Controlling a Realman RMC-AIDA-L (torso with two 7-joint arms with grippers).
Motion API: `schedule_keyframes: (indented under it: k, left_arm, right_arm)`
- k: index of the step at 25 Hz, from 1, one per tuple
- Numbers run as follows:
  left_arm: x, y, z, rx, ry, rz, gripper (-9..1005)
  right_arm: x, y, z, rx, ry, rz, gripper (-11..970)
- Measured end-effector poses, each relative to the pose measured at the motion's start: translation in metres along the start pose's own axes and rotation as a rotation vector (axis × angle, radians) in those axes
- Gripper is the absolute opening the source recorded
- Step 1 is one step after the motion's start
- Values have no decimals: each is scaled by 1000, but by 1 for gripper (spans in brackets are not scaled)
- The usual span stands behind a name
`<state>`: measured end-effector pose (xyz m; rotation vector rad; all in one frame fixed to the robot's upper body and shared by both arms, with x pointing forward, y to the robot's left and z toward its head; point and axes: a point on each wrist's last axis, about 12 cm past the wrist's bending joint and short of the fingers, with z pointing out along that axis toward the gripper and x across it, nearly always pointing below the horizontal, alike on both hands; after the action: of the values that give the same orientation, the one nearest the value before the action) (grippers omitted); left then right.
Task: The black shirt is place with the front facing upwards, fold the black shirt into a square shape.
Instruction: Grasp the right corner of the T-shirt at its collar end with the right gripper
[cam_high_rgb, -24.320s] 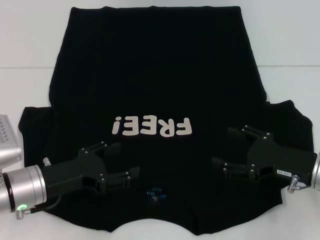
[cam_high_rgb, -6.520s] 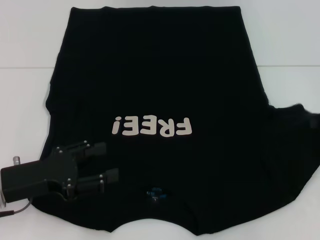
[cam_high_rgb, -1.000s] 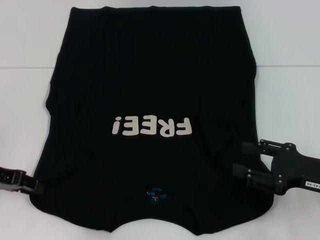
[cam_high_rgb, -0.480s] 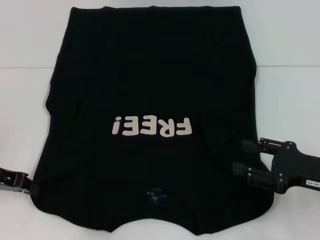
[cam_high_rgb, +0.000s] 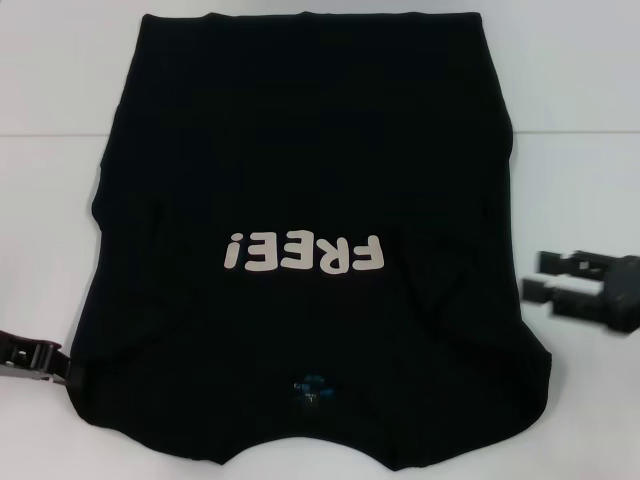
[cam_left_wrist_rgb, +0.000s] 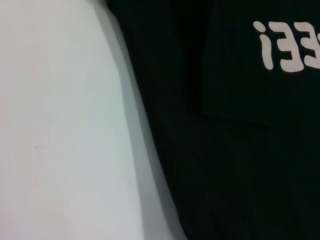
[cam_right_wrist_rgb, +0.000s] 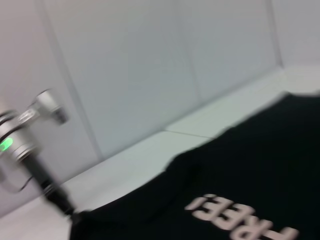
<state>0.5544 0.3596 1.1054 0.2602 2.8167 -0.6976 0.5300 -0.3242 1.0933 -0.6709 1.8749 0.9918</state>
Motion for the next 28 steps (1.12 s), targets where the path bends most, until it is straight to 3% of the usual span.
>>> schedule_keyframes:
  k: [6,10,18,28]
  left_arm:
    - [-3,-3,0,4,6,13,27]
    - [-4,-2,-2,3,-2,14,27]
    - [-5,0,-5,-4,-13,13,27]
    - [-9,0,-6,-5,-17,18,26]
  right_arm:
    - [-51,-30,-34,161,224,293,678]
    - [-82,-41,-35,271,434,428,677]
    - [-93,-33,7,293,700,374,676]
    - [-87,-15,56,238,819,271,677]
